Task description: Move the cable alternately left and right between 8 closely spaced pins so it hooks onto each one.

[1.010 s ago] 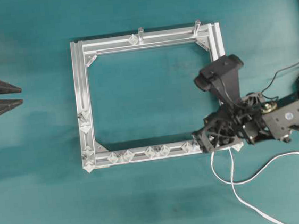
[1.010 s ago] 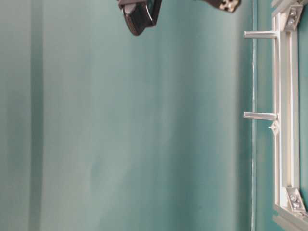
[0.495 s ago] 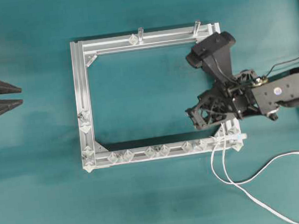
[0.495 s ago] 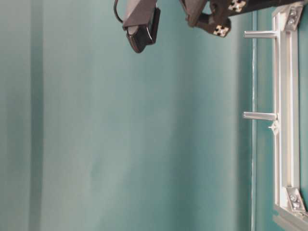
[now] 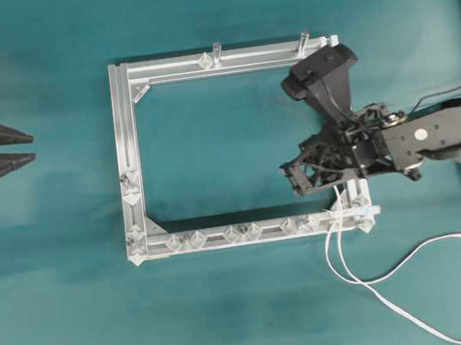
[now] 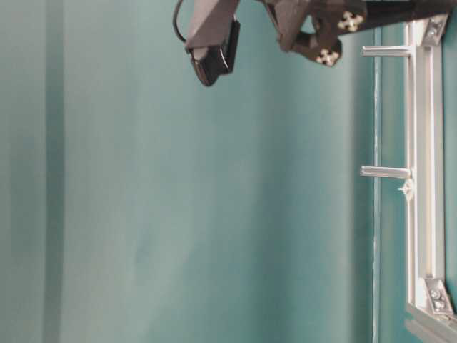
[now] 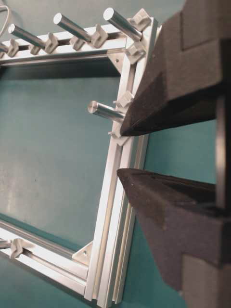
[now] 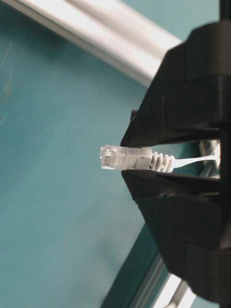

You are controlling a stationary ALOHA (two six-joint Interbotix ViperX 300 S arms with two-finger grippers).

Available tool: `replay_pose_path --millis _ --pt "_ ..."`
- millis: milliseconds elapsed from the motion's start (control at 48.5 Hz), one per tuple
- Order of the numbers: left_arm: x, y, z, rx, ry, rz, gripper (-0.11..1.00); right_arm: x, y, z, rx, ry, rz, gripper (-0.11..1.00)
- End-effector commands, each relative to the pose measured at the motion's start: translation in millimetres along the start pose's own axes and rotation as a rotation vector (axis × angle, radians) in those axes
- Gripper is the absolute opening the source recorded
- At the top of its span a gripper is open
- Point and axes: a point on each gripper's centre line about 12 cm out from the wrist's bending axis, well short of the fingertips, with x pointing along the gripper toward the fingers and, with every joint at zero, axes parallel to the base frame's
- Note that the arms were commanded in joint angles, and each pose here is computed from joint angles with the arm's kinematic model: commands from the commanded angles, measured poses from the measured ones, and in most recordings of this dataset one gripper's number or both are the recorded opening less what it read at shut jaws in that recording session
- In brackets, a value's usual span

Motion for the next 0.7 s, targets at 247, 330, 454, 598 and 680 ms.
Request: replay_pose_path --millis 247,330,454,598,680 --pt "0 -1 7 -0.004 -0.020 -0.004 0.36 6 38 13 -0.045 -0.017 0.072 0.17" --pt "0 -1 7 -0.004 -0.020 -0.004 0.36 8 45 14 -0.049 -0.019 0.079 0.18" --pt "0 -1 7 -0.004 -0.020 -0.004 0.36 7 54 14 -0.046 -0.018 0.095 0.18" --pt "0 -1 7 -0.004 -0.021 -0.004 0.36 6 59 6 -0.047 0.000 0.104 0.18" --pt "0 -1 7 -0.004 -0.021 -0.004 0.36 5 60 -2 -0.049 0.017 0.107 0.17"
